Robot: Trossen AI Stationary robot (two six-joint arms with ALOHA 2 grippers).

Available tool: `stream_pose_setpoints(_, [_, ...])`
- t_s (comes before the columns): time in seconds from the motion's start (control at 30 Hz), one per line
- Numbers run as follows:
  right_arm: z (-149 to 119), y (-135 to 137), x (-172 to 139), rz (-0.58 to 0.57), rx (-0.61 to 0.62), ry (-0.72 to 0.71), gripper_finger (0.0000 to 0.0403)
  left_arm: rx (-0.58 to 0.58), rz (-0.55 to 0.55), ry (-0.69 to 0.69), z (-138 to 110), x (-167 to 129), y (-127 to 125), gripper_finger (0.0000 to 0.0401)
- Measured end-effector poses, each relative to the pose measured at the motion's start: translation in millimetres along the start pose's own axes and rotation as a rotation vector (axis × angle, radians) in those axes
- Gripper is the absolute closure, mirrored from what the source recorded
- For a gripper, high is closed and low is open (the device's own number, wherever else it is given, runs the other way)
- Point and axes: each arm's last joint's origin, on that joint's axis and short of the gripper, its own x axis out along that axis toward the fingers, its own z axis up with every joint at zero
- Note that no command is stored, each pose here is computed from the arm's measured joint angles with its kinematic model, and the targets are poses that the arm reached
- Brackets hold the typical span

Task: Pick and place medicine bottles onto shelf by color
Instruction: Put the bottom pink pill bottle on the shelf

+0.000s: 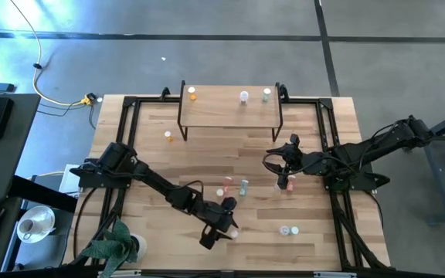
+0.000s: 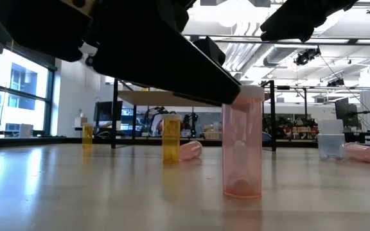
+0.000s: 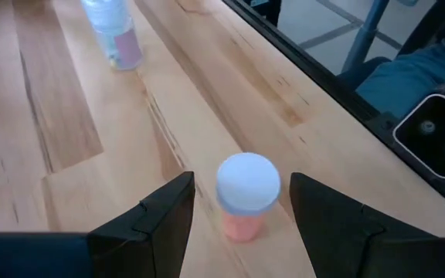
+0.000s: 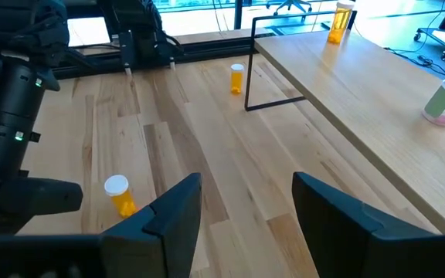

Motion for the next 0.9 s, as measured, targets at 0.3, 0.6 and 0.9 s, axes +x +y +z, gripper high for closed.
stream_pose_setpoints(0.3, [0.0, 0.0, 0.0, 0.0, 0.0, 0.0, 0.0208, -0.002, 0.0, -0.016, 1.5, 0.1, -0.5, 0.0199])
stream_pose_setpoints(0.6, [0.0, 0.0, 0.0, 0.0, 0.0, 0.0, 0.0208, -0.025, 0.007, -0.017, 1.7, 0.1, -0.6, 0.0199])
stream_pose_setpoints(0.9, [0.0, 0.0, 0.0, 0.0, 0.0, 0.0, 0.0208, -0.035, 0.011, -0.017, 1.7, 0.1, -0.5, 0.0199])
